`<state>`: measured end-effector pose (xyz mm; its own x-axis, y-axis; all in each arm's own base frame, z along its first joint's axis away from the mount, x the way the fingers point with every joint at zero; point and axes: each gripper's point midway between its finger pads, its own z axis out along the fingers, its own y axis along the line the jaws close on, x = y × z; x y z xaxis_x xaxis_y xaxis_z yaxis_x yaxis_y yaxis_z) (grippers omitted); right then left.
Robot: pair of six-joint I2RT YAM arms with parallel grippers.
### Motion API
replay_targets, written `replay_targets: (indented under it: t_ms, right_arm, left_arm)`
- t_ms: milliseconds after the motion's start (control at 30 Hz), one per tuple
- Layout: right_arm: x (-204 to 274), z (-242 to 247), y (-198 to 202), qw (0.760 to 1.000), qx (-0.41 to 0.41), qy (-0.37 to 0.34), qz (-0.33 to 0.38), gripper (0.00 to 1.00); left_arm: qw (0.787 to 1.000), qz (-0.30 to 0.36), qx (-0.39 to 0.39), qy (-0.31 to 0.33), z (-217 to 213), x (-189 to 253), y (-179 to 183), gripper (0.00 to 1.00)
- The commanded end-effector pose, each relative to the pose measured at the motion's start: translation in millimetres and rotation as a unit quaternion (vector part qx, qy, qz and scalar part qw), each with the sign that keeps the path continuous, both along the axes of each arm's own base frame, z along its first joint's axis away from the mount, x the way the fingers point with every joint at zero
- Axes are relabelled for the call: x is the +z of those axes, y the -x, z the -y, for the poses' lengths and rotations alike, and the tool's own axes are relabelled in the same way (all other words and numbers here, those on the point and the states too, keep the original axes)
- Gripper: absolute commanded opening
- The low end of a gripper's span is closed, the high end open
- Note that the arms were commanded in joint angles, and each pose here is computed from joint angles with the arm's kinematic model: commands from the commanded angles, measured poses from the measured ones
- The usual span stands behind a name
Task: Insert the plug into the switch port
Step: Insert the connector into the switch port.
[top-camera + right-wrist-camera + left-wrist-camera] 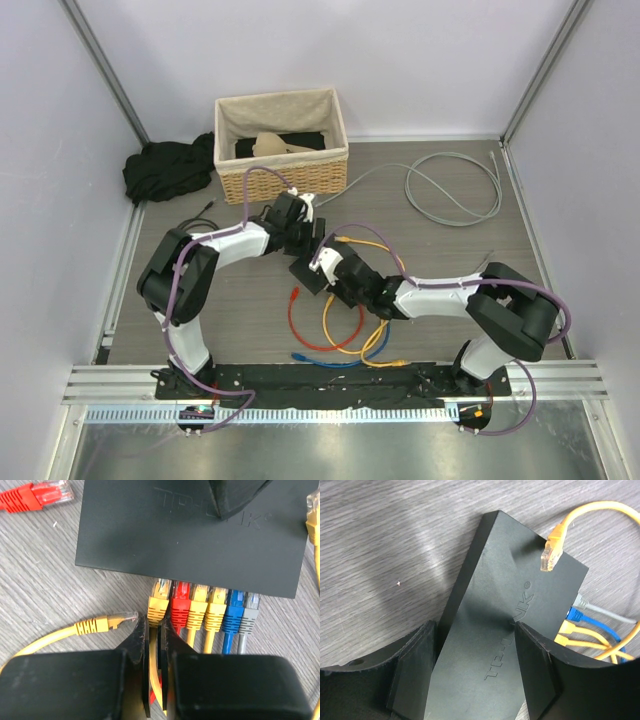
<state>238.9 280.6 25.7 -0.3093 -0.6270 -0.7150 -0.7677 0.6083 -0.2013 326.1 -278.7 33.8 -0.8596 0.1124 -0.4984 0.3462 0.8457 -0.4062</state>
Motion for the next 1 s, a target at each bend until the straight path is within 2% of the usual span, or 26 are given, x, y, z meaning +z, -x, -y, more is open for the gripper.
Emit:
replay_targets:
  t_ms: [0, 333, 700, 833, 967]
  right_arm:
    - [75.9, -55.1, -46.7, 0.986, -0.02, -0.133, 0.098, 0.01]
    - [128.5, -59.7, -77.3, 0.973, -0.029, -0.198, 0.113, 0.01]
    - [145.3, -75.3, -103.8, 0.968, -0.026, -0.217, 0.126, 0.01]
    - [141.3, -75.9, -103.2, 0.972, -0.022, -0.205, 0.113, 0.01]
    - [105.4, -60.8, -84.0, 0.98, -0.033, -0.185, 0.06, 0.01]
  left_arm:
    - [0.987, -0.152, -0.033, 0.032, 24.6, -24.9, 82.4, 0.66]
    - [0.983, -0.175, -0.035, 0.04, 31.9, -32.5, 103.5, 0.64]
    - [0.979, -0.188, -0.06, 0.04, 44.1, -33.0, 123.8, 0.63]
    - [0.988, -0.151, -0.041, -0.001, 31.5, -35.8, 105.8, 0.64]
    - [0.992, -0.116, -0.036, -0.042, 17.9, -34.5, 75.3, 0.68]
